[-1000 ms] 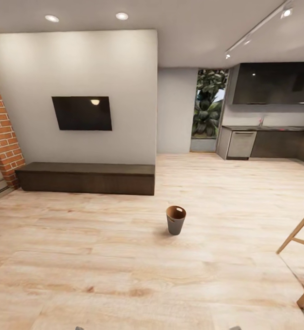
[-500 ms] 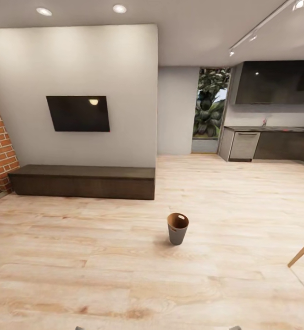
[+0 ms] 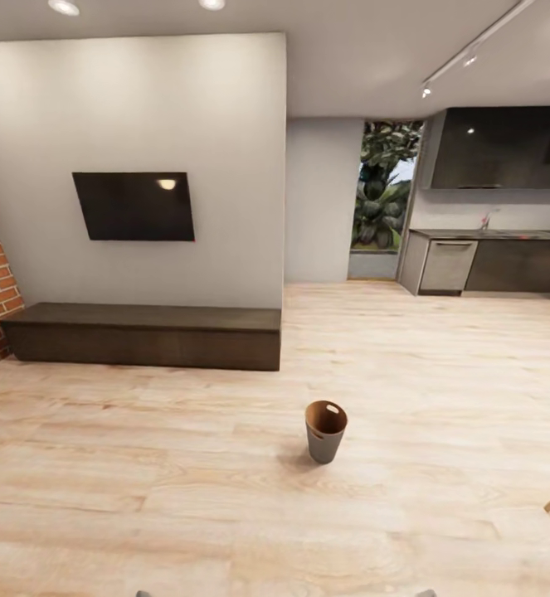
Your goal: Put the three can of soda from the living room inside the tash can in the kitchen.
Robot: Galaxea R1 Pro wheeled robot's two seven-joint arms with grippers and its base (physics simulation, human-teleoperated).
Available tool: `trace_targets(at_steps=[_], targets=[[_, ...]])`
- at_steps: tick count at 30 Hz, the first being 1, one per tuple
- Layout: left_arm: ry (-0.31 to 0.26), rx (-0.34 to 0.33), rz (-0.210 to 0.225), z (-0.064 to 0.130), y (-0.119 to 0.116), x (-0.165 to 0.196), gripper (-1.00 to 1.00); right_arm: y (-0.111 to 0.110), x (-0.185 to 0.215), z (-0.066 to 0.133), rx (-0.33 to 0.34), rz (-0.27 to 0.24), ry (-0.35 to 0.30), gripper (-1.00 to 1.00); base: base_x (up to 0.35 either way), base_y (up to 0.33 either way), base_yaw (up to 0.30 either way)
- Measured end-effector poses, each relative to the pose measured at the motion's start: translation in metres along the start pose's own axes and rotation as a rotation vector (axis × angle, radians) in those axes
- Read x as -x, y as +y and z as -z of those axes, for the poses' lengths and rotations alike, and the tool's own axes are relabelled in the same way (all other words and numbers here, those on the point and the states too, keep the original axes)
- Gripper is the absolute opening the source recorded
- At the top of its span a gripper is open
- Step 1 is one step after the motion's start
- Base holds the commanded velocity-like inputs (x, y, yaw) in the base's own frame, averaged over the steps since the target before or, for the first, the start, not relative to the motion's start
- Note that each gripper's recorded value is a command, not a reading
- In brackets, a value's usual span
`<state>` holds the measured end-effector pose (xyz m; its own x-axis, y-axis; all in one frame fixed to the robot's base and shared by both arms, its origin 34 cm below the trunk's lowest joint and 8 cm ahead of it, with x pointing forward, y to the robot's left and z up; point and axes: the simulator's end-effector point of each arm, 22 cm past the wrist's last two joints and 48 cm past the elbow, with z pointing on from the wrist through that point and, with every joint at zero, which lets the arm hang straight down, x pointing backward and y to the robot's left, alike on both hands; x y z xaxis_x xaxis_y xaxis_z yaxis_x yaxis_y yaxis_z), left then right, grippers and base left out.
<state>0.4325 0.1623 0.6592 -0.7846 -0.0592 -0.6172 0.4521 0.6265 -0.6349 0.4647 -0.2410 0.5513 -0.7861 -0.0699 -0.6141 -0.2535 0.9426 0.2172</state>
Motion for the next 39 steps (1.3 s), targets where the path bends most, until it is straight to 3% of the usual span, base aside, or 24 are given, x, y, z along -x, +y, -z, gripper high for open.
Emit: trace_targets(at_steps=[39], targets=[[0.0, -0.001, 0.0, -0.0002, -0.0003, -0.0001, 1.0, -0.0003, 0.0, 0.0, -0.001, 0.0, 0.0, 1.0, 0.346, 0.0, 0.0]])
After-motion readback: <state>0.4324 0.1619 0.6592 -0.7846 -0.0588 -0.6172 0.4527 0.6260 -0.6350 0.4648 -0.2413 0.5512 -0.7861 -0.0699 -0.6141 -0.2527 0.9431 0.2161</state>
